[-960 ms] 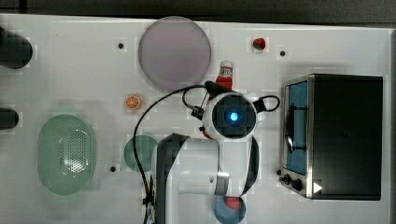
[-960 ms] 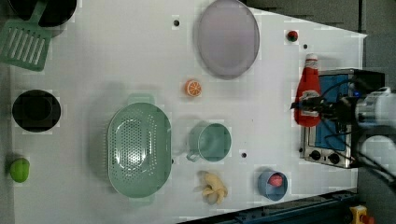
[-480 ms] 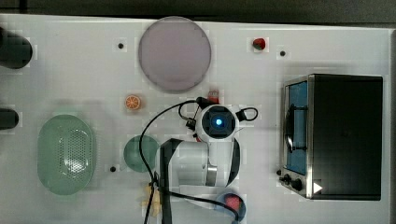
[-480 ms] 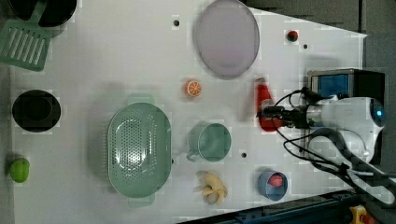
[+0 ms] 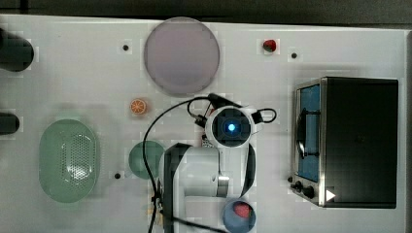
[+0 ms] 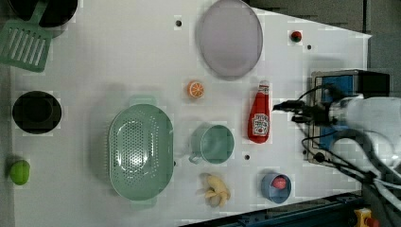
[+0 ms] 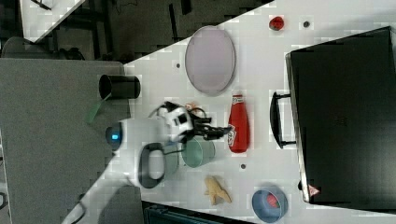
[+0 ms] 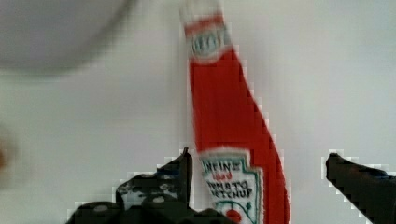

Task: Pick ketchup from plate and place it on table.

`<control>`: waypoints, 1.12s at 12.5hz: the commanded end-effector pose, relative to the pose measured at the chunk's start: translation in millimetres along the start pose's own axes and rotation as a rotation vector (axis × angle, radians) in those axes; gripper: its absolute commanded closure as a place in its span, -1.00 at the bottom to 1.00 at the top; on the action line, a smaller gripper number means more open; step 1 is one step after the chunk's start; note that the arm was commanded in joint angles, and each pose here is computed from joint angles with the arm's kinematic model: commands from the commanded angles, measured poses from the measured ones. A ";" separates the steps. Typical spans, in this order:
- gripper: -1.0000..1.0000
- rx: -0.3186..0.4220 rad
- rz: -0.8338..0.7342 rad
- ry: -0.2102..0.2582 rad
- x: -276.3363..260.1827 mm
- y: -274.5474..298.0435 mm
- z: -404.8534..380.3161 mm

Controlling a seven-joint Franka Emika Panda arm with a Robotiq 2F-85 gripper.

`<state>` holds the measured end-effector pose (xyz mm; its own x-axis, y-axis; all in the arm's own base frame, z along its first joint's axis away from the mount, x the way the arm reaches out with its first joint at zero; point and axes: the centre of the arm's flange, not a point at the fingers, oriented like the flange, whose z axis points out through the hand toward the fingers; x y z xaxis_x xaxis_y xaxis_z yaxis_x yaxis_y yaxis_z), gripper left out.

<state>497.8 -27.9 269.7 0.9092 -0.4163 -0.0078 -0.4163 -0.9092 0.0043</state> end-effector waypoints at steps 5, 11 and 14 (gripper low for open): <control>-1.00 0.050 0.234 0.103 26.3 -17.6 -192.7; -1.00 0.012 0.339 0.033 28.0 -16.7 -293.2; -1.00 -0.023 0.340 -0.023 20.4 -13.1 -317.7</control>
